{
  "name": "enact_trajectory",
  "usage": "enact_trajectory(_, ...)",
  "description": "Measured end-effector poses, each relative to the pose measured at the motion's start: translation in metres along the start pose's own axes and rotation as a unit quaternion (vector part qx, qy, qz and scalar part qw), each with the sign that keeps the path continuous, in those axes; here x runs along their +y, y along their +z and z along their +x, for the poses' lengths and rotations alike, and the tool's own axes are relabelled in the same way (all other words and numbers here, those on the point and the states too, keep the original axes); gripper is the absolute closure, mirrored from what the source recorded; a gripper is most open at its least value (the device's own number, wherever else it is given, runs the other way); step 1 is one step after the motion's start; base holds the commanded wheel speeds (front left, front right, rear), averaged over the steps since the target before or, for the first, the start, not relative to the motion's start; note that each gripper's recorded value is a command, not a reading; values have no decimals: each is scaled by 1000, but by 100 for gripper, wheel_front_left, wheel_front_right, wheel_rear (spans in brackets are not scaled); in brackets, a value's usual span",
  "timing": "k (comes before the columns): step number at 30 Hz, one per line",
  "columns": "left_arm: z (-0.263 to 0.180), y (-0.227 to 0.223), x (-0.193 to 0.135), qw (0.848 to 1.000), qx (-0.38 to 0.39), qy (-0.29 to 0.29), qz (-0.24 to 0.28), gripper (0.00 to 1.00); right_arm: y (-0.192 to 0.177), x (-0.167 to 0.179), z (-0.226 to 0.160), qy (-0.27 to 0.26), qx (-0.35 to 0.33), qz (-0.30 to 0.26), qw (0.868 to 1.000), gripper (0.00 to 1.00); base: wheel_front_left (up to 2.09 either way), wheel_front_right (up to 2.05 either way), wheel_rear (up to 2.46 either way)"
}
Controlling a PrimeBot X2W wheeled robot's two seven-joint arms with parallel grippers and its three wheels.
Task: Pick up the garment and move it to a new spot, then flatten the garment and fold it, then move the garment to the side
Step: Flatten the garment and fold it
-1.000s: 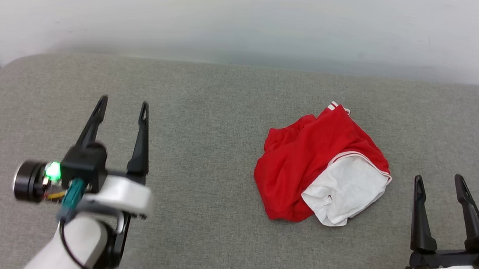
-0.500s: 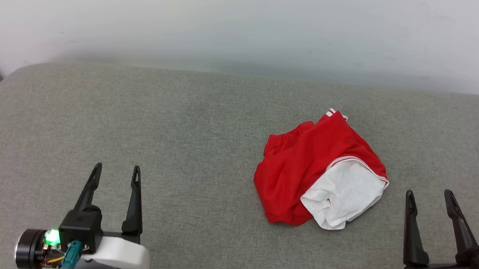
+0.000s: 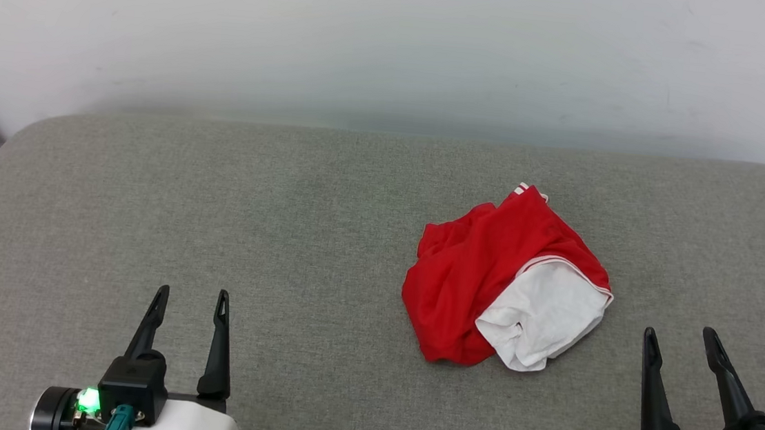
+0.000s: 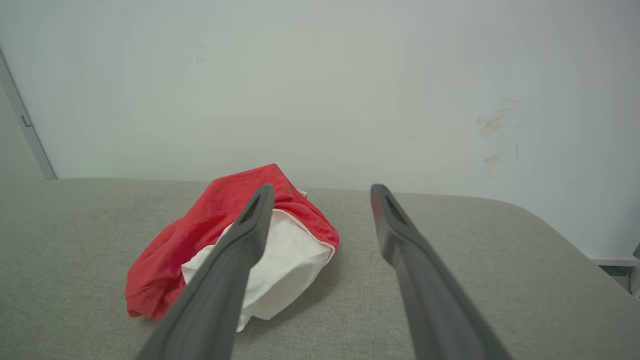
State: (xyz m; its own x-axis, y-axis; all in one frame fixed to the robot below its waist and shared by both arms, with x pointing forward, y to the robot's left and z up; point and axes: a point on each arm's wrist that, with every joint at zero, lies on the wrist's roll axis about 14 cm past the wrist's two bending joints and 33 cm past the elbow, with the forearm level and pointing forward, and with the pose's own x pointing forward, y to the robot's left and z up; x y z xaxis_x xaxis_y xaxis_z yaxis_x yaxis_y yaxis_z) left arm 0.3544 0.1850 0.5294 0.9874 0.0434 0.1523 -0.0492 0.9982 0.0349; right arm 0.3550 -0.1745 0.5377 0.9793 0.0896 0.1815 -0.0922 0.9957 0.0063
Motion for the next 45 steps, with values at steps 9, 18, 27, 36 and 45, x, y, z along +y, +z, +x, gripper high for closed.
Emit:
enact_trajectory(9, -3, -4, 2, 1000, 7, 0, -3, 0, -3, -1, -3, -2, 5, 4, 1000, 0, 0, 0, 0)
enact_trajectory(18, -4, -7, 3, 1000, 11, -2, -1, 0, -3, -2, -4, -4, 5, 5, 1000, 0, 0, 0, 0)
enact_trajectory(27, -4, -10, 4, 1000, 15, -2, -2, 0, 13, -3, 5, -4, -22, 0, 1000, 0, 0, 0, 0)
enact_trajectory(36, 0, -16, 3, 1000, 24, 2, -7, 0, 98, 5, 58, 23, -159, -54, 985, 0, 0, 0, 0)
enact_trajectory(45, 4, -23, 4, 999, 33, 5, -10, 0, 82, 33, 109, 155, -73, -102, 980, 0, 0, 0, 0)
